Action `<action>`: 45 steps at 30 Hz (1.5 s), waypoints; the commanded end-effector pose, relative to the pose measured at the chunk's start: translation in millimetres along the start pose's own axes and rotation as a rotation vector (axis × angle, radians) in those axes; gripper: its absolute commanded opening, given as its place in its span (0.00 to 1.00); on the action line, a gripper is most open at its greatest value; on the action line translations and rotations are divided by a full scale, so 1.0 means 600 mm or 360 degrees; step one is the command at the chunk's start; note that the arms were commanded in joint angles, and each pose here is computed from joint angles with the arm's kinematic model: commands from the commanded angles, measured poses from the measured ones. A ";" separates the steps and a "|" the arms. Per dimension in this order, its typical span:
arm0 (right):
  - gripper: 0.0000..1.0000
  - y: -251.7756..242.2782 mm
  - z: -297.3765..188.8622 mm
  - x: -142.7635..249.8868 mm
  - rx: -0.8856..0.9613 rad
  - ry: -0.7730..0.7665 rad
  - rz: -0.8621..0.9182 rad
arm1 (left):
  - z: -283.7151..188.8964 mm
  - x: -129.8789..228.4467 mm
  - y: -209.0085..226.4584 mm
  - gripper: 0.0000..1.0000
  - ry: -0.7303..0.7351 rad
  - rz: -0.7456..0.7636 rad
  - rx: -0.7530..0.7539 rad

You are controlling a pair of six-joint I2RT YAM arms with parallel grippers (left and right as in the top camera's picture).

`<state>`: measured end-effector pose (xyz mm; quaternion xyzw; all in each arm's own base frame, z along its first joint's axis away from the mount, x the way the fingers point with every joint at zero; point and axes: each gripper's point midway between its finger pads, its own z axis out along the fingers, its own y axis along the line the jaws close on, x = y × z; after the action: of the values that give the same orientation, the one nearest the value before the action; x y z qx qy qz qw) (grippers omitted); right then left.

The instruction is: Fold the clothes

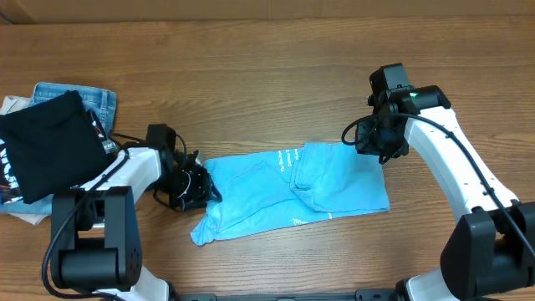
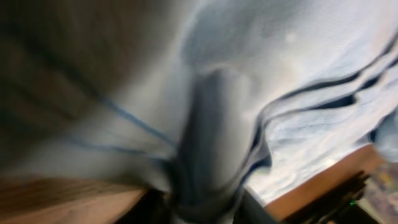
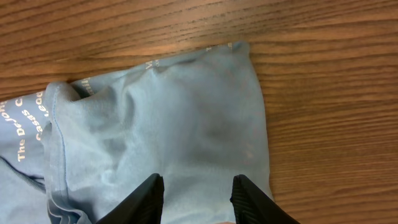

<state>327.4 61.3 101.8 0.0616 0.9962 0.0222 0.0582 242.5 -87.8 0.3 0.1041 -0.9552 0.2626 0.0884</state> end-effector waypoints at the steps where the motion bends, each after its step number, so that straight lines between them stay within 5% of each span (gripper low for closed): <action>1: 0.40 0.000 -0.007 -0.005 -0.0004 -0.0023 0.0012 | 0.018 0.014 0.018 0.16 0.0061 -0.0025 -0.0050; 4: 0.40 -0.001 -0.007 -0.003 0.0000 -0.0013 0.0011 | 0.003 -0.005 0.035 0.04 0.0004 -0.0038 -0.0141; 20: 0.39 -0.019 -0.007 -0.007 0.0008 -0.0013 0.0064 | -0.276 -0.209 0.075 0.05 -0.0715 -0.0175 -0.0152; 34: 0.40 -0.029 -0.007 -0.004 0.0016 0.0008 0.0089 | -0.290 -0.177 -0.078 0.04 -0.0546 0.0147 -0.0181; 45: 0.40 -0.030 -0.007 0.001 0.0021 0.0025 0.0089 | -0.170 -0.095 -0.228 0.08 -0.0305 0.0525 -0.0356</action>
<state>322.0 43.6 101.0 0.0871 0.9951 0.0172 0.0426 347.3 -123.2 142.4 -0.0273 -0.9846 0.1674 -0.0428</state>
